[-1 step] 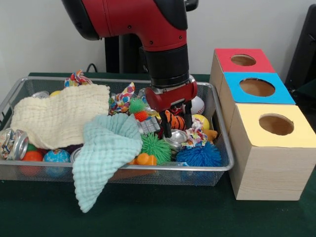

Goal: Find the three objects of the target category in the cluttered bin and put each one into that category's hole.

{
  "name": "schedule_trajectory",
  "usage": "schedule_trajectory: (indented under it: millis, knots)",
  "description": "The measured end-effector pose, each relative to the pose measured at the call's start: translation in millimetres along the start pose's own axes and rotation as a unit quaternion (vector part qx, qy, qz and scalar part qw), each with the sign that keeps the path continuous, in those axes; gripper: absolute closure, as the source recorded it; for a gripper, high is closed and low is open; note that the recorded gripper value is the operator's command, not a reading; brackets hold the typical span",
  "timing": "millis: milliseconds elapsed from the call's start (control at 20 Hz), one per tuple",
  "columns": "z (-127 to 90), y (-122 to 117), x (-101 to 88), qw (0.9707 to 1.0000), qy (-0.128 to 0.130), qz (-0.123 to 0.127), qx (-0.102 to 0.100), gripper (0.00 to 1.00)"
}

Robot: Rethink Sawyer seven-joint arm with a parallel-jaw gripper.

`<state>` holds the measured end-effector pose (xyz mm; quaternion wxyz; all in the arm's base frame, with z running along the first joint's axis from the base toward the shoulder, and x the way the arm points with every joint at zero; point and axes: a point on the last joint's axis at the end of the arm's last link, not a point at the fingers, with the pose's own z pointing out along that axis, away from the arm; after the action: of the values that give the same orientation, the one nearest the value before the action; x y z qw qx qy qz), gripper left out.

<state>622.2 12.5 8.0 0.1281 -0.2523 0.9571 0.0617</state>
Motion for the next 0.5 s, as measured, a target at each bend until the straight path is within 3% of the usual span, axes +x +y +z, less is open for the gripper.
schedule_trajectory:
  millis: [500]
  knots:
    - [-4, 0, -12.5, 0.9998, -0.016, 0.008, -0.002, 0.00]
